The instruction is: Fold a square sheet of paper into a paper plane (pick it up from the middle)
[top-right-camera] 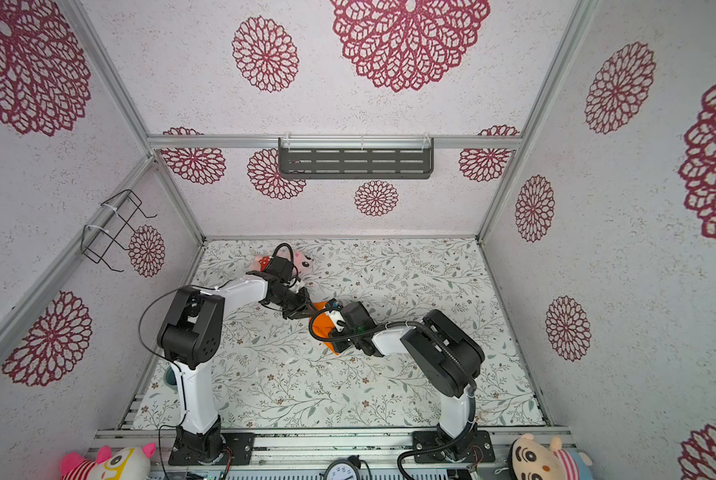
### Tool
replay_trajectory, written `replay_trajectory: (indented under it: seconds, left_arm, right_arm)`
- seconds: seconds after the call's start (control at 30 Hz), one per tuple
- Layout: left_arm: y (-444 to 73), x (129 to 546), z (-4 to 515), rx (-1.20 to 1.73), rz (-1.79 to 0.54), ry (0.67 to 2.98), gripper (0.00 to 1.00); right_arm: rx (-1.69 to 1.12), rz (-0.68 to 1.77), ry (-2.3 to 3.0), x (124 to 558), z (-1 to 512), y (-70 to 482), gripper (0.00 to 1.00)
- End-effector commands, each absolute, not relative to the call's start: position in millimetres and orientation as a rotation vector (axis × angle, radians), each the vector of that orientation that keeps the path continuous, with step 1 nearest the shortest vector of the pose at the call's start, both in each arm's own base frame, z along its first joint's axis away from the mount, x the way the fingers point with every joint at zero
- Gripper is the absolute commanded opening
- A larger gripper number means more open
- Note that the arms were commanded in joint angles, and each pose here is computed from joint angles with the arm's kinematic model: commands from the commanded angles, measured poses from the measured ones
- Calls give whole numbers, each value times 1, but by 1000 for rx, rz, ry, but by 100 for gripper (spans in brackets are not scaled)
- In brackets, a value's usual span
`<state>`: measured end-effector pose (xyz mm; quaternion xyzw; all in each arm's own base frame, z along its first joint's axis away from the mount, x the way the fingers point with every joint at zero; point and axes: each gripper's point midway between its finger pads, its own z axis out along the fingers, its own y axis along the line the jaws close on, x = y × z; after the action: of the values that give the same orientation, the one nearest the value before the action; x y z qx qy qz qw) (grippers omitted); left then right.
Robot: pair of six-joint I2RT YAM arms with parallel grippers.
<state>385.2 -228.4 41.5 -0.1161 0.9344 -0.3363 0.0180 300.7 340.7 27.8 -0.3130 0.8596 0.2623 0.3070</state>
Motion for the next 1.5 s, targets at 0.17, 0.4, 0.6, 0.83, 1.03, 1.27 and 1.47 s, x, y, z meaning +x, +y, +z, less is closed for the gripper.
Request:
replay_trajectory:
  seconds: [0.17, 0.4, 0.6, 0.83, 1.03, 1.27, 1.47]
  left_arm:
    - [-236, 378, 74, -431, -1241, 2672, 20]
    - [-252, 349, 57, -385, -1242, 2708, 12]
    - [-261, 343, 42, -383, -1277, 2735, 7]
    - [-258, 336, 25, -393, -1231, 2792, 6]
    - [-255, 328, 17, -397, -1201, 2827, 5]
    - [-250, 324, 6, -399, -1141, 2865, 5]
    - [-249, 324, -2, -409, -1119, 2884, 5]
  right_arm:
    - [-793, 690, 2308, 302, 25, 335, 0]
    - [-788, 692, 2315, 303, 23, 336, 0]
    - [-784, 696, 2319, 304, 24, 336, 0]
    - [-782, 693, 2326, 305, 23, 335, 0]
    - [-778, 692, 2328, 306, 22, 335, 0]
    - [-776, 689, 2337, 306, 20, 334, 0]
    - [-773, 688, 2338, 306, 20, 333, 0]
